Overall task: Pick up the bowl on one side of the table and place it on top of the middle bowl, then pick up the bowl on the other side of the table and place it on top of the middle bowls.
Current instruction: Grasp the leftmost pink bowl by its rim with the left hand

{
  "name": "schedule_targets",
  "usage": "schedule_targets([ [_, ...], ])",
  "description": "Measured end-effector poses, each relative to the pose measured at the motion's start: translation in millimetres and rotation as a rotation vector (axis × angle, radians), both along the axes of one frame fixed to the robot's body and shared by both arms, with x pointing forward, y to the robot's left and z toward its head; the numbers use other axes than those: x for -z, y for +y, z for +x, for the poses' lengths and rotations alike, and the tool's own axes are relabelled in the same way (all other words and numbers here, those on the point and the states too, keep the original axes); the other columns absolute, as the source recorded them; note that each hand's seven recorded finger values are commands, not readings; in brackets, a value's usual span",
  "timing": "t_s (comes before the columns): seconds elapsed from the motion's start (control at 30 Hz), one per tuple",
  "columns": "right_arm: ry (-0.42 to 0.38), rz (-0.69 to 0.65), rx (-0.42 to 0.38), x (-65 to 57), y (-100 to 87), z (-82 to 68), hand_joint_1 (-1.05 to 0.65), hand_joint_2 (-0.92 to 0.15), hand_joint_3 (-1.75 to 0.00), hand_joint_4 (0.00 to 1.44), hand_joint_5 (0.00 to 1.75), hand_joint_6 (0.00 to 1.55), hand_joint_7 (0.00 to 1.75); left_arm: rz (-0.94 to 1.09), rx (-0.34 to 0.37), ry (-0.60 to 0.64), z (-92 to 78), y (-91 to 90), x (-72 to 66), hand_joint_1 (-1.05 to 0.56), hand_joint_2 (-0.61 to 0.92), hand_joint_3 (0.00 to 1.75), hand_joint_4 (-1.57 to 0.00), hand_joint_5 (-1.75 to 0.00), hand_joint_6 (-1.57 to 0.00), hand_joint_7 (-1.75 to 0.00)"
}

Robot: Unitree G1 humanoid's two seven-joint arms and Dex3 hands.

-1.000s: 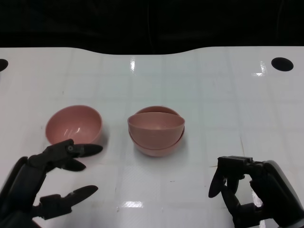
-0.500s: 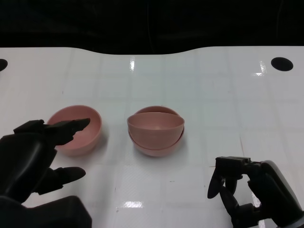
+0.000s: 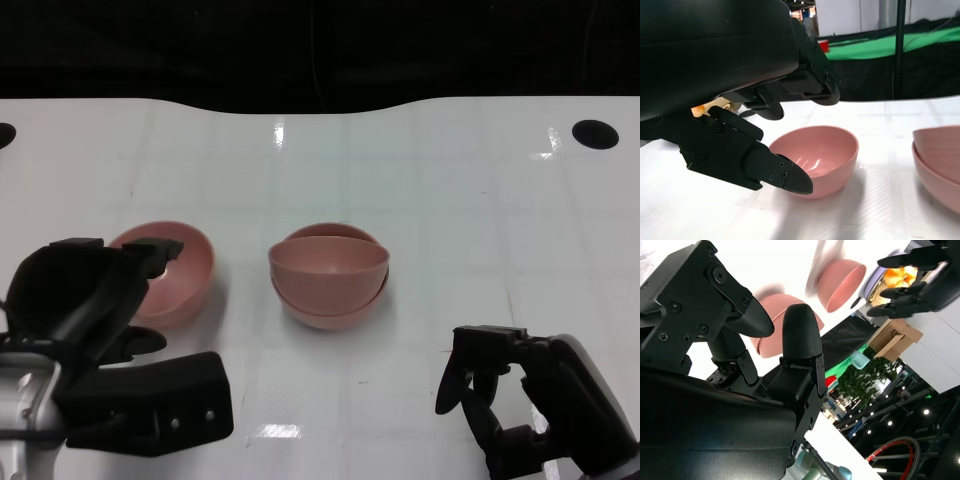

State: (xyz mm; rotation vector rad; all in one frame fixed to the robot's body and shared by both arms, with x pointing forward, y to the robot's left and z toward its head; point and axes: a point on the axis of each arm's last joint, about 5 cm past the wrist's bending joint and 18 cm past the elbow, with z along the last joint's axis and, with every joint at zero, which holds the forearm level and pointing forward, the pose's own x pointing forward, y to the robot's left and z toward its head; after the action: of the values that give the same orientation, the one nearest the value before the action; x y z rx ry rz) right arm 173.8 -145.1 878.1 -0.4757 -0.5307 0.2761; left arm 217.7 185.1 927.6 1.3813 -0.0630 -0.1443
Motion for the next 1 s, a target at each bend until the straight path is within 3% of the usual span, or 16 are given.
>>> schedule_targets([
  [0.47,0.002,0.004,0.005,0.0,0.7,-1.1,-0.05,-0.16,-1.68,0.89,1.75,0.81,1.48,0.129,0.023,0.17,32.4,-10.1,28.8,-0.5,0.92,0.02,-0.67,-0.1,-0.53,-0.01],
  [0.6,0.003,0.003,0.006,-0.4,0.6,-1.4,-0.06,-0.15,-1.68,0.89,1.75,0.81,1.48,0.13,0.027,0.234,39.3,-9.7,37.5,-0.44,0.92,0.03,-0.83,-0.17,-0.58,-0.02],
  [0.63,0.003,0.003,0.006,-0.6,0.6,-1.5,-0.06,-0.15,-1.68,0.89,1.75,0.81,1.48,0.127,0.033,0.239,41.2,-10.0,38.6,-0.4,0.92,0.01,-0.81,-0.5,-0.64,-0.02],
  [0.67,0.003,0.002,0.006,-0.7,0.6,-1.5,-0.07,-0.15,-1.68,0.89,1.75,0.81,1.48,0.118,0.041,0.24,43.0,-9.9,40.2,-0.34,0.92,0.02,-0.71,-0.97,-0.75,-0.03],
  [0.77,0.002,0.001,0.005,-0.9,0.7,-1.7,-0.07,-0.15,-1.68,0.89,1.75,0.81,1.48,0.082,0.069,0.208,45.6,-8.5,46.6,-0.28,0.92,0.09,-0.73,-1.46,-1.02,-0.1],
  [0.83,0.0,-0.001,0.005,-1.2,0.8,-1.9,-0.07,-0.15,-1.68,0.89,1.75,0.81,1.48,0.061,0.089,0.183,46.8,-7.2,50.7,-0.28,0.92,0.09,-0.77,-1.64,-1.14,-0.14],
  [0.87,0.0,-0.001,0.005,-1.2,0.8,-2.1,-0.07,-0.15,-1.68,0.89,1.75,0.81,1.48,0.052,0.097,0.17,47.4,-6.5,52.8,-0.27,0.92,0.11,-0.84,-1.7,-1.07,-0.55],
  [0.93,0.001,-0.004,0.005,-1.2,0.8,-2.5,-0.07,-0.15,-1.68,0.89,1.75,0.81,1.48,0.041,0.113,0.131,49.5,-5.8,55.6,-0.26,0.92,0.17,-0.9,-1.73,-0.89,-1.07],
  [0.97,0.0,-0.006,0.004,-1.4,1.0,-2.7,-0.07,-0.15,-1.68,0.89,1.75,0.81,1.48,0.035,0.117,0.112,51.3,-5.4,54.9,-0.25,0.91,0.26,-0.92,-1.74,-0.77,-1.46],
  [1.0,-0.002,-0.007,0.003,-1.7,1.1,-2.7,-0.07,-0.15,-1.68,0.89,1.75,0.81,1.47,0.028,0.119,0.097,53.0,-4.6,54.3,-0.25,0.91,0.3,-0.93,-1.74,-0.74,-1.6],
])
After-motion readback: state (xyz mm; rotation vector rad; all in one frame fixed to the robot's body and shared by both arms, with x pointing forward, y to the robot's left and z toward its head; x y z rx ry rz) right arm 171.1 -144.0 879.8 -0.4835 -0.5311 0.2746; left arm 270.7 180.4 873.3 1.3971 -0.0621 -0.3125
